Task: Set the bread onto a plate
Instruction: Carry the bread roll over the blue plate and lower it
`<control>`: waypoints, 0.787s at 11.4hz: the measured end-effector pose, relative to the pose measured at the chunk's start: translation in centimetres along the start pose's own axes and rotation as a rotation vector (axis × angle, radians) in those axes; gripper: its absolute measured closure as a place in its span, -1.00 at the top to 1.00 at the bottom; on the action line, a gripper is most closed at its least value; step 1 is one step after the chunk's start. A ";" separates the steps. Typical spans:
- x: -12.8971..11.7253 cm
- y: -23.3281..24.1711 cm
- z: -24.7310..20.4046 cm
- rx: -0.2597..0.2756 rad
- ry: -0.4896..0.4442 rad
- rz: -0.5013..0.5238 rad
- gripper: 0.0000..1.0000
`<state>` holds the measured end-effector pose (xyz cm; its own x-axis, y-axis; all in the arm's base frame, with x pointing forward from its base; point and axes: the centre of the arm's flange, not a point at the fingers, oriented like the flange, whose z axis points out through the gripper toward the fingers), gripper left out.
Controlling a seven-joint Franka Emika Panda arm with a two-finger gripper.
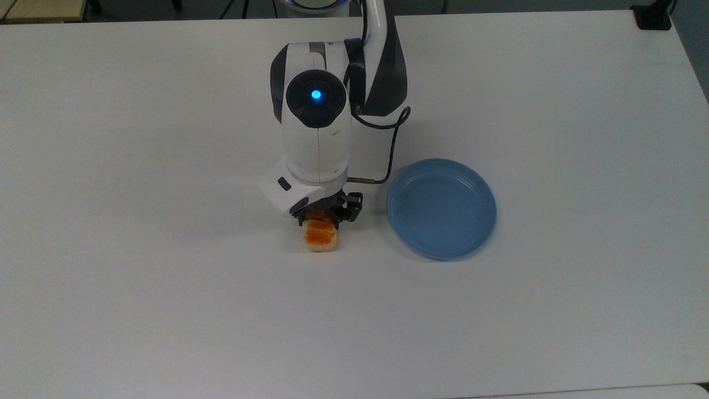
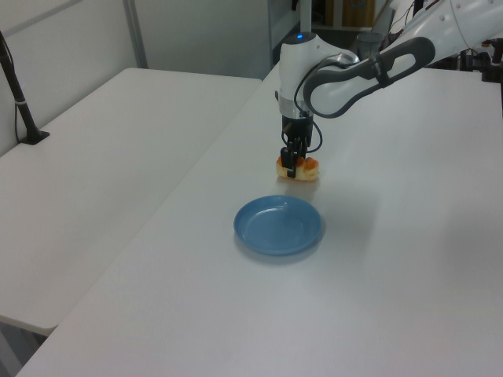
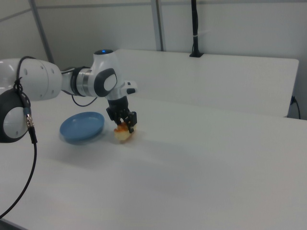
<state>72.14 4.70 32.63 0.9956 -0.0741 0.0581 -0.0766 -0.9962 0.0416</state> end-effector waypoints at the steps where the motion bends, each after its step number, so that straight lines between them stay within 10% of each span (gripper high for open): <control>1: -0.1 -0.7 -1.4 0.004 0.004 0.017 0.25; 9: -5.2 -19.2 -4.5 0.025 0.004 -0.020 0.30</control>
<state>68.22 24.37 36.05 0.9967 -0.0537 0.0615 -0.0549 -0.9983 0.0179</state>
